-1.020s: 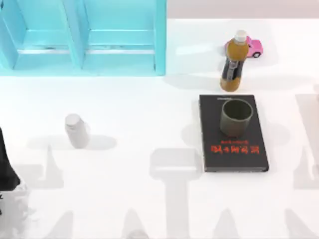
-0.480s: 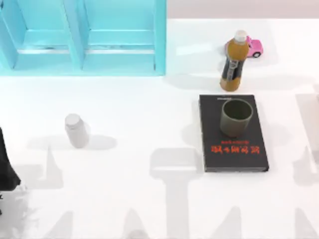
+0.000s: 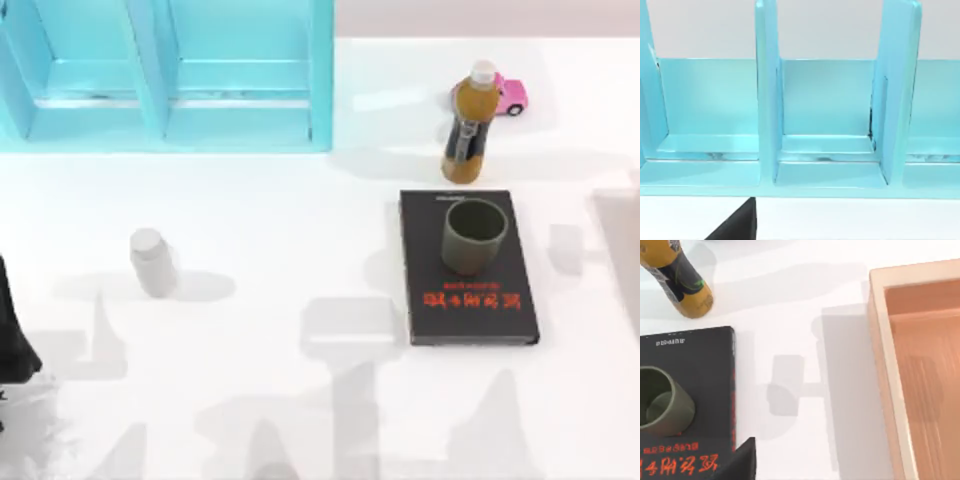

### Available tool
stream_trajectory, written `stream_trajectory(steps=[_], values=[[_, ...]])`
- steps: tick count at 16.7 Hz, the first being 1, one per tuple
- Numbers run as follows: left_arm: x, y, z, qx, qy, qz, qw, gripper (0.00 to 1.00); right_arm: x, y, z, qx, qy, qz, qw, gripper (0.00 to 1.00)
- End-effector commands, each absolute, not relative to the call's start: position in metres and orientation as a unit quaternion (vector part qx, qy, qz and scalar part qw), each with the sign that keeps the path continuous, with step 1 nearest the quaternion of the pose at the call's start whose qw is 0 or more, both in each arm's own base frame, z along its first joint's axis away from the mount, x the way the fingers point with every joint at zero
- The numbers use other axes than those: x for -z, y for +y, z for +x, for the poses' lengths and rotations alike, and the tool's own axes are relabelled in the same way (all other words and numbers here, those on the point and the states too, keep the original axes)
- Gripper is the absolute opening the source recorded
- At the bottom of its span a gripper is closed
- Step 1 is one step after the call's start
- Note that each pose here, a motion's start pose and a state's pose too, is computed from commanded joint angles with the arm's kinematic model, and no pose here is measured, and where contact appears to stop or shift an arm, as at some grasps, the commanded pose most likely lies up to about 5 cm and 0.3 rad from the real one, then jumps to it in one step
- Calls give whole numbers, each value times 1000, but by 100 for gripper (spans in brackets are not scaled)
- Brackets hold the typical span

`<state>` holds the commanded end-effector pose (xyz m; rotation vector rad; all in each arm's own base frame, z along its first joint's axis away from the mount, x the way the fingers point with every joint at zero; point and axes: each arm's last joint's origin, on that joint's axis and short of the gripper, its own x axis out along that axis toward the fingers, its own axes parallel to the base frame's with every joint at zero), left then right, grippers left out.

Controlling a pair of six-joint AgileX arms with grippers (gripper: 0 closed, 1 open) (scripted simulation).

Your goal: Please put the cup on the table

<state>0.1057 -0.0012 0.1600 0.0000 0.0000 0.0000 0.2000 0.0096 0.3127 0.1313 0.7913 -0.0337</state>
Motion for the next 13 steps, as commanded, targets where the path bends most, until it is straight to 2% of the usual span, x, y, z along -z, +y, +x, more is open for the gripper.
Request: stream_trajectory(steps=[3,6,10,13], values=[[-160,-1,106,0,0,0,1000,100,-341,29,256,5,457,82,886,100],[-160,-1,106,0,0,0,1000,100,-345,59,312,-4,529,84,845,100],[-160,-1,106,0,0,0,1000,100,-309,109,369,-7,625,57,779,100],[-160,-1,106,0,0,0,1000,100,-277,142,388,-4,679,26,733,100]])
